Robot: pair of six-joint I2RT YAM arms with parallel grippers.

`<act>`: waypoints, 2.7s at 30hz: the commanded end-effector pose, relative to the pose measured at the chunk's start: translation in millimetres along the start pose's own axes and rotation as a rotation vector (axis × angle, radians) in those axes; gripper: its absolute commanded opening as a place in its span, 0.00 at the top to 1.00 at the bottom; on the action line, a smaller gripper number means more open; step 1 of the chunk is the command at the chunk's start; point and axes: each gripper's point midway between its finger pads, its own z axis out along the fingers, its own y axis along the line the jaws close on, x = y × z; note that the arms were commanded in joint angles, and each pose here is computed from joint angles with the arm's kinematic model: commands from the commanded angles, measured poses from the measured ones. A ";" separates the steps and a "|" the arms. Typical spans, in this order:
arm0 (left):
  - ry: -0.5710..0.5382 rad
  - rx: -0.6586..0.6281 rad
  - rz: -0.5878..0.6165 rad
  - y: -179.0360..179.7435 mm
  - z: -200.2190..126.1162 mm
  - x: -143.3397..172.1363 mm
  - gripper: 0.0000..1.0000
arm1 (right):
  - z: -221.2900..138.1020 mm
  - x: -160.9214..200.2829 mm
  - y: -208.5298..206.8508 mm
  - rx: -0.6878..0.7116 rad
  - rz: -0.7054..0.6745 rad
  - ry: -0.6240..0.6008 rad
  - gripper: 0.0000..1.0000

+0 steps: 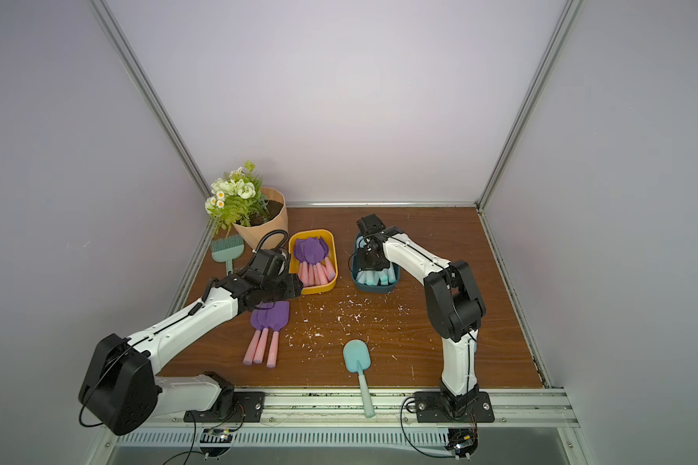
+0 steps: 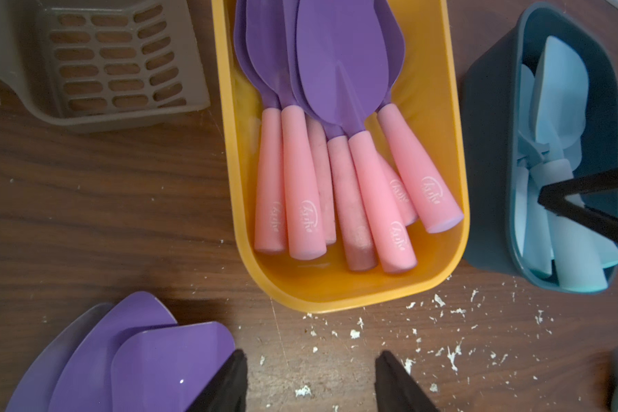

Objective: Sort the small shovels by color and place them into the storage box
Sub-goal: Place the shovel in the storage box, then pick up the shovel from the center of the board, then place the shovel in the storage box.

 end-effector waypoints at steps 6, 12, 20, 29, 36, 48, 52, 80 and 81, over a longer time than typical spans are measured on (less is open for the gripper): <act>0.078 -0.101 0.037 27.7 -11.9 30.2 0.39 | -12.1 -22.9 5.8 -0.009 0.054 -0.067 0.54; 0.211 -0.107 0.020 41.6 -10.3 71.4 0.38 | -33.4 -36.2 -5.5 0.047 0.062 -0.136 0.51; 0.339 -0.163 -0.012 70.4 -9.3 120.7 0.38 | -53.0 -31.3 -8.5 0.038 0.067 -0.153 0.51; 0.403 -0.149 -0.033 72.1 -1.0 140.9 0.43 | -61.4 -27.1 -7.3 0.018 0.068 -0.148 0.50; 0.440 -0.154 -0.022 72.7 6.9 151.2 0.49 | -62.8 -23.3 -8.2 0.015 0.071 -0.144 0.50; 0.437 -0.139 0.037 62.7 12.1 147.6 0.97 | -69.8 -19.7 -14.8 0.032 0.082 -0.161 0.50; 0.410 -0.088 0.067 45.8 4.0 137.9 1.00 | -71.0 -21.8 -13.7 0.025 0.090 -0.169 0.50; 0.100 0.016 0.140 -57.5 30.7 -60.9 1.00 | -94.2 -17.7 -30.5 0.064 0.087 -0.211 0.50; 0.099 0.015 0.116 -53.5 38.2 -61.5 1.00 | -94.3 -15.0 -30.5 0.058 0.088 -0.211 0.50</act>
